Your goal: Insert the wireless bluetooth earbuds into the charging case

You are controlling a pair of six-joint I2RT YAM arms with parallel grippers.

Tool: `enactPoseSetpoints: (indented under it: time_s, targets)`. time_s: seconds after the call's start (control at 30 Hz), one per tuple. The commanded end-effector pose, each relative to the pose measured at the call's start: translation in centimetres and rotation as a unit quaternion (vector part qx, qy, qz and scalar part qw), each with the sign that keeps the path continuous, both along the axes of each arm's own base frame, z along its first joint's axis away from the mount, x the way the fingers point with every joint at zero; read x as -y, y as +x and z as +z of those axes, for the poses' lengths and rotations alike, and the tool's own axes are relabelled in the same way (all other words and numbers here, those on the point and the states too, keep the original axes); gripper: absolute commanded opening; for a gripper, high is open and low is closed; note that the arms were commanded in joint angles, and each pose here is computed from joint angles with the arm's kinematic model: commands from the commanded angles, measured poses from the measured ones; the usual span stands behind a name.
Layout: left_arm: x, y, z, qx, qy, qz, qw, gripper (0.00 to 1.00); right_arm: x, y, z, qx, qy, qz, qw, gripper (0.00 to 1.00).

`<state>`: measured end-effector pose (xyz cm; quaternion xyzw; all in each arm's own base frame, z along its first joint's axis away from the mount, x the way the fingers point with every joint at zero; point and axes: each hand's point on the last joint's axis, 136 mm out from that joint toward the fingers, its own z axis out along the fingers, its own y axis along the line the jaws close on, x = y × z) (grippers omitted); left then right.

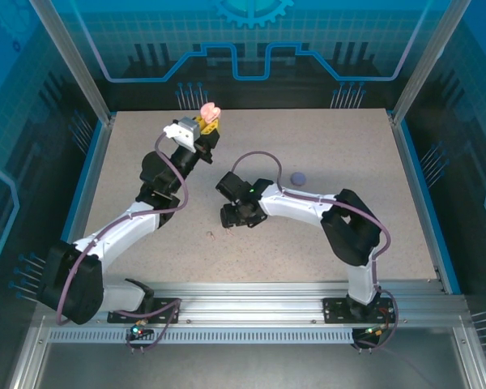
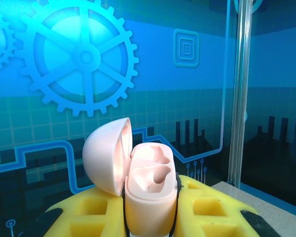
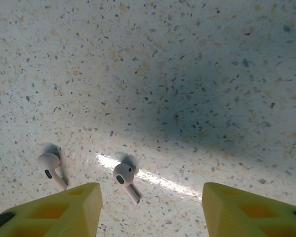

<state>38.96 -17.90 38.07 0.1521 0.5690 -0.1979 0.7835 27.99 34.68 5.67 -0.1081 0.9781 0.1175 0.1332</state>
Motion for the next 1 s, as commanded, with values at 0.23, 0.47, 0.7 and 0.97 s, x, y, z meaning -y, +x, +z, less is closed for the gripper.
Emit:
enactPoseSetpoints:
  time_s: [0.23,0.47,0.7,0.97]
  targets:
    - [-0.5,-0.7,1.5,0.019,-0.008,0.010,1.000,0.00,-0.9,-1.3,-1.8,-0.027,-0.056,0.003,0.998,0.48]
    - [-0.5,-0.8,1.9,0.019,-0.013,0.006,1.000,0.00,-1.4,-1.5,-2.6,-0.036,-0.067,0.005,0.997,0.44]
    - [-0.5,-0.9,2.0,0.020,-0.013,0.006,1.000,0.00,-1.9,-1.4,-3.3,-0.043,-0.073,0.008,0.996,0.41]
    - [-0.6,-0.9,1.8,0.018,-0.012,0.009,1.000,0.00,-2.5,-1.5,-3.9,-0.052,-0.076,0.013,0.996,0.36]
